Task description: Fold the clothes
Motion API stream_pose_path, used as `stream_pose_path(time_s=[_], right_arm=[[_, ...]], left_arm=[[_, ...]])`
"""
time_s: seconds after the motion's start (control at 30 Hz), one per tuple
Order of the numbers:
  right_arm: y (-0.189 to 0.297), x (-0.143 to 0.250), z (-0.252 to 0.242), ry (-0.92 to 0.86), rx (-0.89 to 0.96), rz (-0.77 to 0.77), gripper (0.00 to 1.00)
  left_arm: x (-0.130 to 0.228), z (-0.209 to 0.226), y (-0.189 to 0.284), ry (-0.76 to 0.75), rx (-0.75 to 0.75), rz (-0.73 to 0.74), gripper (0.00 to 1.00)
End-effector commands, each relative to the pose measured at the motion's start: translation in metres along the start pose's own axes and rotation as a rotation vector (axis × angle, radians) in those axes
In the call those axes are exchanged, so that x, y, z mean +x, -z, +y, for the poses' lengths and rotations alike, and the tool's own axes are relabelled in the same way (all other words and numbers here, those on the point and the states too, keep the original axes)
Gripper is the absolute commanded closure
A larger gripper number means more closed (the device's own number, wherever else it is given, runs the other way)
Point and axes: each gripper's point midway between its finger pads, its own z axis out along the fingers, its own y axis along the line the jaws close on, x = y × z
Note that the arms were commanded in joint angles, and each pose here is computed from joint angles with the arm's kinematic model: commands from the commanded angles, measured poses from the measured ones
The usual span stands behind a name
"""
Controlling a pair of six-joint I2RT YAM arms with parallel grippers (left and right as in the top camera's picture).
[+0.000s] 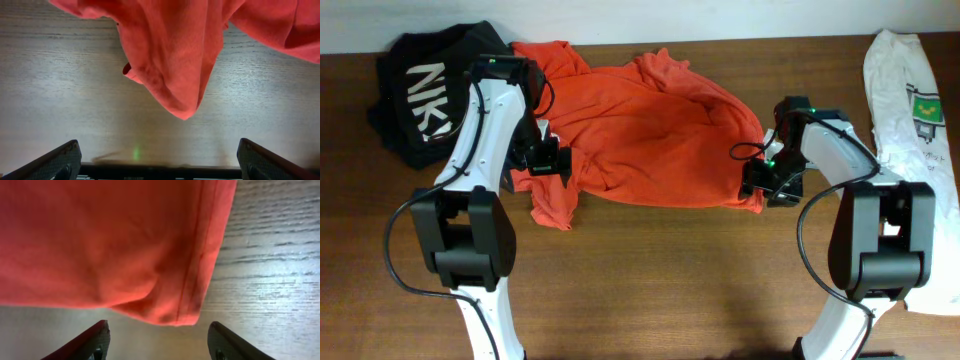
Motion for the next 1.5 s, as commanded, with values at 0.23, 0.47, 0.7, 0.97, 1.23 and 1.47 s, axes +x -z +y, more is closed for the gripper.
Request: stream_pose_path(time_s=[0.23,0.47,0.7,0.97,1.23,1.47], right_arm=[[-0.018,-0.010,-0.014,-0.042,0.075,-0.016,0.37],[-0.031,-0.009,-0.020,-0.047,0.097,0.013,0.46],[-0.026,-0.013,-0.028,-0.135,0.128,-0.006,0.96],[0.077,-0.022,-0.122,-0.472,0.304,-0.051,0.96],[0.146,-0.007,-0.196,-0.711,0.175,-0.103,0.96],[0.141,-0.010,-0.175,-0.660,0.148,-0.080,0.01]], left_arm=[[-0.004,0.001,0.011,-0.009,0.004,-0.064,0.01],[-0.007,0.000,0.011,-0.009,0.005,-0.075,0.01],[-0.005,0.001,0.011,-0.009,0.005,-0.069,0.01],[0.003,-0.007,0.011,-0.010,0.050,-0.035,0.01],[0.015,-0.045,-0.040,-0.077,0.108,0.053,0.01],[0.034,-0.103,-0.118,-0.161,0.294,0.097,0.03]])
